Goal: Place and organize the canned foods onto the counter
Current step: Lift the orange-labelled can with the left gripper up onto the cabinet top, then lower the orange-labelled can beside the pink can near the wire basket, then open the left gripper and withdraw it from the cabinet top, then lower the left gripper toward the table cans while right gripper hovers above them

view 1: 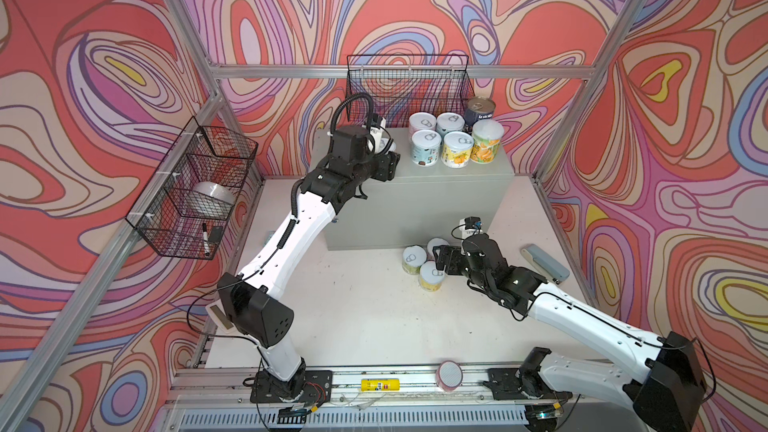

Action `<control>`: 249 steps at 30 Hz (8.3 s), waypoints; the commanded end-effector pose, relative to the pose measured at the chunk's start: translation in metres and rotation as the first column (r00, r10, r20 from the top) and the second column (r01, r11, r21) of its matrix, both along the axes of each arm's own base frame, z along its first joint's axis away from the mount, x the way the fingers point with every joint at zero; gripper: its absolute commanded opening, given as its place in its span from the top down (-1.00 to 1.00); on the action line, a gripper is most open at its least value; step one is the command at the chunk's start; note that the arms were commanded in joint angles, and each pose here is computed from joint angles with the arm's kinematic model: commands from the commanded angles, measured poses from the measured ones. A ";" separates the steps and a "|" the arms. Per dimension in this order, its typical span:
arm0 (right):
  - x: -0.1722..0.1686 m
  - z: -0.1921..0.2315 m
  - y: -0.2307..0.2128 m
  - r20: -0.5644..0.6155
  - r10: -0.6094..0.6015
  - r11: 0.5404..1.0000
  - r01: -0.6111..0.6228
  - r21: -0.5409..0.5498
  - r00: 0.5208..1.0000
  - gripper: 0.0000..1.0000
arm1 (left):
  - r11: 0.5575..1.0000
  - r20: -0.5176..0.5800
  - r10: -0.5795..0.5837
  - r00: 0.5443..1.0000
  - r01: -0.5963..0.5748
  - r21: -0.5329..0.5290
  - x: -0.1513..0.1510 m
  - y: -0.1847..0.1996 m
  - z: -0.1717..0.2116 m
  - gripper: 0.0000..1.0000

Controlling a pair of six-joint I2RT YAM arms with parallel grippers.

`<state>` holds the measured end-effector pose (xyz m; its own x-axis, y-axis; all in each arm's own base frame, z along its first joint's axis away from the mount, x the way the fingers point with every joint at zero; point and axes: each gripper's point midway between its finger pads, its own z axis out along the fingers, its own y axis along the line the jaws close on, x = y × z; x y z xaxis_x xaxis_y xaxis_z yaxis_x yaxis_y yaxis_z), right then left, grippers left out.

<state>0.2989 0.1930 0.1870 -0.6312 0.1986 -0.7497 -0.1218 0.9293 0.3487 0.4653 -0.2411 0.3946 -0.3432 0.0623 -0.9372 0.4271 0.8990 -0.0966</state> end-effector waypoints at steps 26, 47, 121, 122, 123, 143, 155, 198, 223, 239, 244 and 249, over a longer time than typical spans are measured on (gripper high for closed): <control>0.013 0.023 0.007 0.044 0.005 1.000 -0.004 -0.015 0.999 -0.83 | 0.998 0.109 0.018 0.994 -0.023 0.052 0.039 -0.013 0.015 -1.00; 0.011 0.027 0.014 0.038 0.018 0.999 -0.019 0.037 0.999 -0.82 | 0.998 0.290 0.029 0.957 -0.045 0.049 -0.036 0.032 0.086 -0.50; 0.012 0.025 0.001 0.036 -0.035 0.999 0.035 -0.005 0.999 -0.82 | 0.997 0.162 0.071 0.984 -0.071 -0.009 0.045 0.003 0.003 0.15; 0.012 0.025 0.001 0.035 -0.036 0.999 0.036 -0.005 0.999 -0.82 | 0.997 0.163 0.071 0.984 -0.070 -0.011 0.045 0.003 0.003 0.15; 0.012 0.025 0.001 0.036 -0.037 0.999 0.037 -0.006 0.999 -0.81 | 0.997 0.162 0.072 0.984 -0.071 -0.012 0.045 0.003 0.003 0.15; 0.014 0.025 0.003 0.034 -0.037 0.999 0.037 -0.011 0.999 -0.82 | 0.993 0.179 0.122 0.976 -0.119 -0.025 0.060 0.010 0.004 0.10; 0.011 0.024 0.003 0.030 -0.028 1.000 0.028 0.001 0.999 -0.81 | 0.989 0.207 0.145 0.968 -0.139 -0.041 0.042 0.024 0.016 -0.26; -0.035 -0.040 0.008 -0.062 0.136 0.990 -0.139 -0.036 0.989 -0.89 | 1.000 -0.005 -0.017 1.000 0.017 -0.006 -0.193 0.006 -0.088 -1.00; -0.056 -0.099 0.017 -0.140 0.078 0.960 -0.112 -0.256 0.987 -0.97 | 0.987 -0.081 -0.153 0.985 0.157 0.038 -0.259 0.002 -0.186 -1.00; -0.058 -0.109 0.020 -0.144 0.117 0.951 -0.153 -0.268 0.983 -0.97 | 0.991 -0.083 -0.117 0.990 0.122 0.055 -0.267 0.017 -0.200 -1.00; -0.060 -0.115 0.021 -0.151 0.126 0.950 -0.163 -0.266 0.980 -0.97 | 0.987 -0.102 -0.151 0.983 0.155 0.030 -0.274 0.014 -0.224 -1.00; -0.060 -0.124 0.023 -0.151 0.107 0.966 -0.139 -0.217 0.983 -0.97 | 0.988 -0.139 -0.143 0.980 0.150 0.040 -0.275 0.013 -0.240 -1.00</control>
<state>0.2393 0.2123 0.0709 -0.7393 -0.0752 -0.6691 -0.2120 0.9692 0.1253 0.1907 -0.2217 0.1502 -0.4470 0.2209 -0.8668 0.5449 0.8357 -0.0680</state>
